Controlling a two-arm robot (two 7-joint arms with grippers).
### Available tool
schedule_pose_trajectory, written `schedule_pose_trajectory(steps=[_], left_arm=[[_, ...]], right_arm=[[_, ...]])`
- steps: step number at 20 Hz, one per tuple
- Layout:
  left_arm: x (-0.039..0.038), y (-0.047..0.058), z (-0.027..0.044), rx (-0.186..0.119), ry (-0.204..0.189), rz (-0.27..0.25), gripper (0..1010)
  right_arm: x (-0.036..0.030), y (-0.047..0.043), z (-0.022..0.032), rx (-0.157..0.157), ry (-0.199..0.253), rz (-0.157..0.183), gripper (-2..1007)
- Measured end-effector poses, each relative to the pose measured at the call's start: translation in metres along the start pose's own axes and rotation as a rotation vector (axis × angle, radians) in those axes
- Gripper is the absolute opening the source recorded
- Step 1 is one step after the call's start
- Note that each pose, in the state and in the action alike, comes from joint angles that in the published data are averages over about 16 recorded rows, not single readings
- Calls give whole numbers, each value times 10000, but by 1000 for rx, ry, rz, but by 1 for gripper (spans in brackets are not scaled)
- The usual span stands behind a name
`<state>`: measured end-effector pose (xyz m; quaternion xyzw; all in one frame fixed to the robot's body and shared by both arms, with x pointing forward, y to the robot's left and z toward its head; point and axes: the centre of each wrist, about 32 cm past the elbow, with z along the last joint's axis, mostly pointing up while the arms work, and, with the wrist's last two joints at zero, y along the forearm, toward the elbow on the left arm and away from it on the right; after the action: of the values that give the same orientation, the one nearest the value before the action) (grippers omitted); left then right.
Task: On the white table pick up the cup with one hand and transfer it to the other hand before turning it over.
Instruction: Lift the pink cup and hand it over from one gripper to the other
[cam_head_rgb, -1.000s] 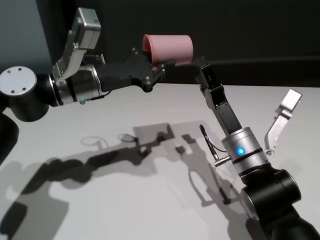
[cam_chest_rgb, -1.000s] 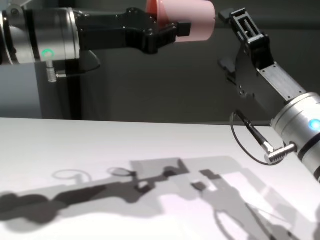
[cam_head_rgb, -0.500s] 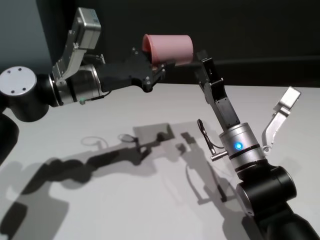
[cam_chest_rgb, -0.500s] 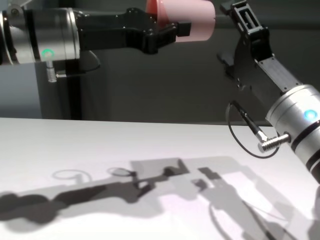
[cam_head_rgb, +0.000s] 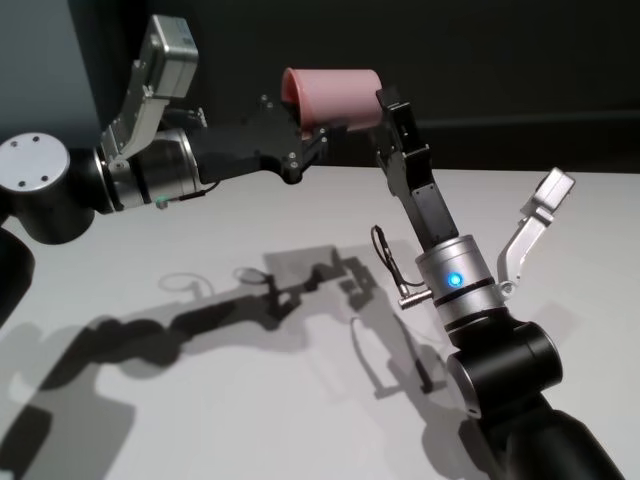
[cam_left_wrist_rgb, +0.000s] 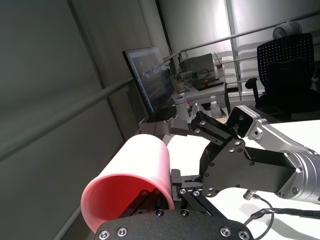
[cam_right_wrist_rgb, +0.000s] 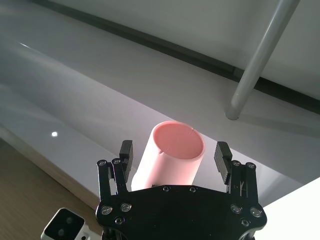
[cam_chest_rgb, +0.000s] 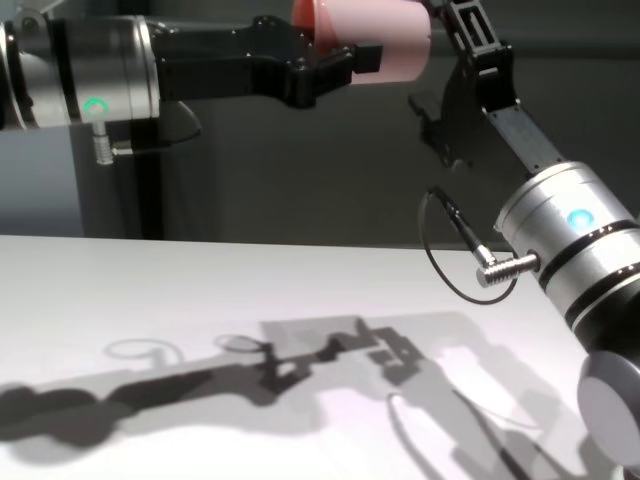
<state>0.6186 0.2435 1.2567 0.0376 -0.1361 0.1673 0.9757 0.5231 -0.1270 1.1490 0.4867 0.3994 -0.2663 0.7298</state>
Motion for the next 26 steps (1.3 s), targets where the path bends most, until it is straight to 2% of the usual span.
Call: schedule_pose_trajectory(steps=[6,12,18,26], left_arm=[[0,0,0,0,0,0,40],[0,0,0,0,0,0,40],[0,1,0,0,0,1,40],[0,0,0,0,0,0,40]], right_arm=[[66,60,-59,5,32,9,1002],[123,111,-92,7,48,13,1002],[167,167,-108,7,60,19,1002],[191,242,-112,5,67,31,1002]])
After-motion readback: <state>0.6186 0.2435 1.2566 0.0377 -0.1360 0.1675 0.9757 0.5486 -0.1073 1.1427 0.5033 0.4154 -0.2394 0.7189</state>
